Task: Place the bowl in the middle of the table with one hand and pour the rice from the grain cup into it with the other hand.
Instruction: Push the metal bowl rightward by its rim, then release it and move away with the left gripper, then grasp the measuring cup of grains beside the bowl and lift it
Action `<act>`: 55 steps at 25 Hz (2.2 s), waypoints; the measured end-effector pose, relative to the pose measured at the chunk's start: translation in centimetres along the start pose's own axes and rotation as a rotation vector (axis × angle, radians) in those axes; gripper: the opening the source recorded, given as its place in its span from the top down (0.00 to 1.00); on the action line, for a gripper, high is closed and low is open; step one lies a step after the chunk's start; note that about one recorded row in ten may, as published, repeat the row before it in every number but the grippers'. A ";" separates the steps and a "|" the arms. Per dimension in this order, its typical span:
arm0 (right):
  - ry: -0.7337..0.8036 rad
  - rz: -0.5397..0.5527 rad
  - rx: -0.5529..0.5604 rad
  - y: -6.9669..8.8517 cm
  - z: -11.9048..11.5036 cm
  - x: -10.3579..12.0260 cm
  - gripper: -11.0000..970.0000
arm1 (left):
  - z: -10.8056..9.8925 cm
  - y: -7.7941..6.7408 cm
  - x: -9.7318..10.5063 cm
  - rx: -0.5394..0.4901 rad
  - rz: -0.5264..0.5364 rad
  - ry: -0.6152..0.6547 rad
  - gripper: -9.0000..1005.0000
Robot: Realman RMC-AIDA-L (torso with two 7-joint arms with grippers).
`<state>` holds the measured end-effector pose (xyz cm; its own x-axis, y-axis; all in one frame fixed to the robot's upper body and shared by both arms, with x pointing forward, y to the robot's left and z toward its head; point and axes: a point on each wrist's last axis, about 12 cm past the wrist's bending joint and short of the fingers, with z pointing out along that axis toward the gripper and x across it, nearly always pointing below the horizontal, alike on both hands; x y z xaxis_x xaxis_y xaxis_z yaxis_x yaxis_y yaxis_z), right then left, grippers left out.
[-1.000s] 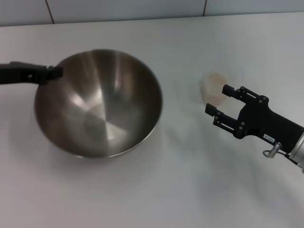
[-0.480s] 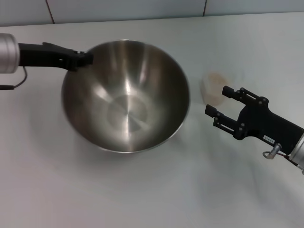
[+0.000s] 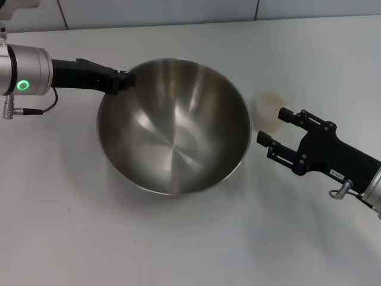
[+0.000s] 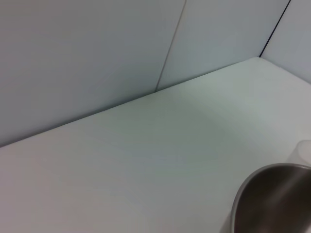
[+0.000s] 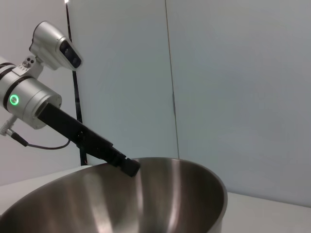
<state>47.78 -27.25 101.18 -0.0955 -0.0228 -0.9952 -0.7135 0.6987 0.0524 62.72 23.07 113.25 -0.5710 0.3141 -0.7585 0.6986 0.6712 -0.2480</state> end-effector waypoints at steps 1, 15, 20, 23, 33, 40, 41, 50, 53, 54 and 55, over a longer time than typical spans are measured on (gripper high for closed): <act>0.001 -0.001 0.000 0.0 0.0 0.0 0.27 | 0.2 0.0 0.1 -0.002 0.009 0.003 0.91; -0.001 -0.006 -0.005 -0.1 0.3 -0.2 0.27 | 0.6 0.8 0.9 -0.056 0.032 -0.005 0.87; -0.005 -0.006 -0.005 -0.1 0.3 -0.2 0.27 | 0.7 0.8 1.2 -0.051 0.071 -0.001 0.86; -0.008 -0.006 -0.004 -0.2 0.3 -0.3 0.27 | 0.7 0.6 1.4 -0.031 0.091 -0.048 0.85; -0.011 -0.009 -0.003 -0.3 0.5 -0.4 0.27 | -2.1 0.9 2.7 -0.046 0.212 -0.361 0.51; -0.016 -0.012 -0.007 -0.3 0.7 -0.6 0.27 | -6.0 0.5 5.4 -0.144 0.395 -0.703 0.18; -0.018 -0.013 -0.010 -0.3 0.9 -0.6 0.27 | -6.0 0.5 5.4 -0.144 0.395 -0.703 0.18; -0.023 -0.021 -0.018 -0.5 1.4 -0.9 0.27 | -11.0 1.3 10.8 -0.110 0.271 -0.693 0.16; -0.025 -0.025 -0.021 -0.5 1.5 -1.0 0.27 | -11.7 1.3 11.2 -0.067 0.252 -0.661 0.16; -0.025 -0.025 -0.021 -0.5 1.5 -1.0 0.27 | -12.9 1.0 11.9 0.055 0.269 -0.578 0.16; -0.026 -0.026 -0.022 -0.5 1.5 -1.1 0.27 | -13.8 0.3 12.3 0.153 0.304 -0.532 0.16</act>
<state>49.34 -26.50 102.08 -0.0588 -0.0222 -0.9980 -0.7307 0.6821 0.0279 49.93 36.36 112.17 -0.0719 0.0723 -0.9948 0.8724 0.4880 -0.0276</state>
